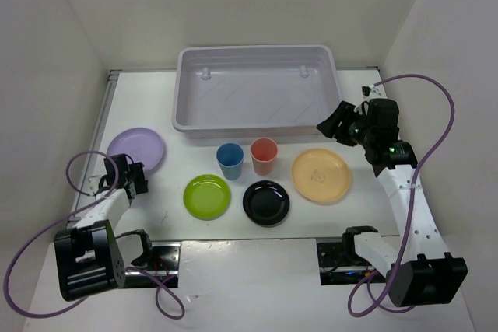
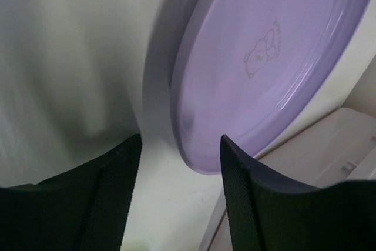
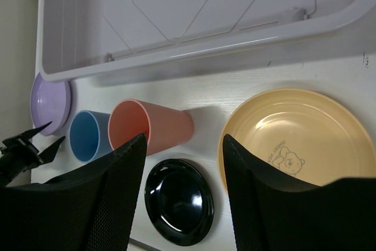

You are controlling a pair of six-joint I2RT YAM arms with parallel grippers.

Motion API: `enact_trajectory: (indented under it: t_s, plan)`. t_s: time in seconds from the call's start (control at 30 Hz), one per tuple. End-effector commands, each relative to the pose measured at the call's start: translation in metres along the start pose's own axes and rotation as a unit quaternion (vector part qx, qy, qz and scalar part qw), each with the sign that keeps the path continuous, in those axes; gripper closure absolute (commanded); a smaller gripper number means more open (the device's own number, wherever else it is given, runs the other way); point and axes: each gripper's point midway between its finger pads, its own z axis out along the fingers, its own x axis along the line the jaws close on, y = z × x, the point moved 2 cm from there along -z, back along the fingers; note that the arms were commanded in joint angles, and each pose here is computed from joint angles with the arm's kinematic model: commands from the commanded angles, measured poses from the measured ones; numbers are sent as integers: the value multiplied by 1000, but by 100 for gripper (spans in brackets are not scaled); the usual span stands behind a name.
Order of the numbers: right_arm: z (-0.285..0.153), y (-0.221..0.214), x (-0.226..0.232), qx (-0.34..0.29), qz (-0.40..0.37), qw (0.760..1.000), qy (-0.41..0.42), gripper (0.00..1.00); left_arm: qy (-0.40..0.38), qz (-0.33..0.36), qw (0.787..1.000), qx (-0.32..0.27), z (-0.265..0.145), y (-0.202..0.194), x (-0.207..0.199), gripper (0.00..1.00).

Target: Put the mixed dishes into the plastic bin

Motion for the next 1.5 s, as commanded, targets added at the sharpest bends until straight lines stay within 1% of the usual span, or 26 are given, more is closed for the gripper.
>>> enact_trajectory:
  t_s: [0.0, 0.03, 0.07, 0.13, 0.17, 0.3, 0.43, 0.57, 0.6, 0.67, 0.7, 0.83, 0.87, 0.93, 0.97, 1.03, 1.07, 1.1, 1.13, 1.17, 1.23, 1.33, 1.37, 1.4, 1.43, 1.47]
  plan:
    - [-11, 29, 16, -46, -10, 999, 19, 40, -29, 12, 999, -9, 6, 4, -20, 38]
    - [-12, 31, 18, -49, -11, 998, 21, 40, -23, 13, 1000, -9, 9, 4, -21, 38]
    - [-12, 32, 16, -52, -11, 998, 16, 40, -25, 20, 999, -9, 10, 4, -27, 44]
    - [-12, 32, 13, -51, -8, 999, 10, 40, -13, 27, 999, -8, 15, 3, -24, 47]
    - [-14, 35, 15, -54, -9, 998, 12, 40, -18, 27, 999, -9, 14, 3, -29, 57]
    - [-19, 38, 15, -61, -8, 998, 11, 40, -17, 29, 999, -26, 15, 10, -28, 86]
    - [-25, 38, 17, -65, -10, 998, 13, 40, -9, 41, 999, -34, 15, 16, -29, 100]
    - [-28, 33, 16, -58, -7, 998, 9, 39, -54, 52, 996, -43, -6, 22, -53, 100]
    - [-28, 33, 16, -58, -7, 998, 9, 39, -88, 52, 993, -51, -22, 28, -77, 100]
    - [-36, 35, 20, -69, -12, 997, 15, 39, -99, 75, 989, -77, -39, 38, -94, 100]
    - [-36, 34, 22, -67, -6, 998, 20, 39, -137, 76, 983, -90, -62, 43, -123, 100]
    - [-43, 33, 30, -67, -4, 997, 41, 39, -192, 96, 971, -109, -101, 57, -163, 100]
    - [-46, 32, 33, -68, -2, 997, 47, 39, -224, 121, 963, -86, -114, 49, -190, 100]
    - [-46, 32, 34, -68, 3, 997, 48, 39, -249, 158, 955, -43, -121, 32, -219, 100]
    - [-46, 33, 32, -70, 3, 997, 44, 39, -270, 195, 943, -13, -126, 17, -247, 100]
    - [-43, 34, 32, -70, 9, 997, 44, 39, -286, 242, 927, 26, -131, -14, -267, 100]
    - [-45, 37, 35, -74, 7, 996, 47, 39, -276, 274, 920, 47, -116, -28, -271, 100]
    - [-42, 39, 34, -74, 7, 996, 46, 39, -293, 290, 910, 55, -125, -37, -291, 100]
    - [-42, 41, 36, -79, 11, 996, 49, 39, -295, 309, 901, 74, -124, -54, -295, 100]
    - [-40, 40, 35, -75, 19, 996, 48, 39, -274, 327, 900, 93, -101, -68, -295, 100]
    - [-39, 43, 37, -75, 24, 996, 49, 39, -291, 359, 880, 112, -100, -90, -312, 100]
    - [-44, 50, 39, -86, 28, 995, 45, 39, -259, 408, 860, 162, -52, -143, -304, 100]
    - [-46, 53, 42, -90, 32, 994, 48, 39, -274, 427, 843, 178, -67, -167, -315, 100]
    - [-46, 53, 42, -90, 32, 994, 48, 39, -273, 451, 830, 184, -64, -180, -317, 100]
    - [-49, 55, 43, -96, 37, 994, 46, 39, -246, 470, 824, 200, -38, -198, -307, 100]
    - [-49, 55, 43, -96, 42, 993, 47, 39, -217, 493, 814, 217, -35, -216, -293, 100]
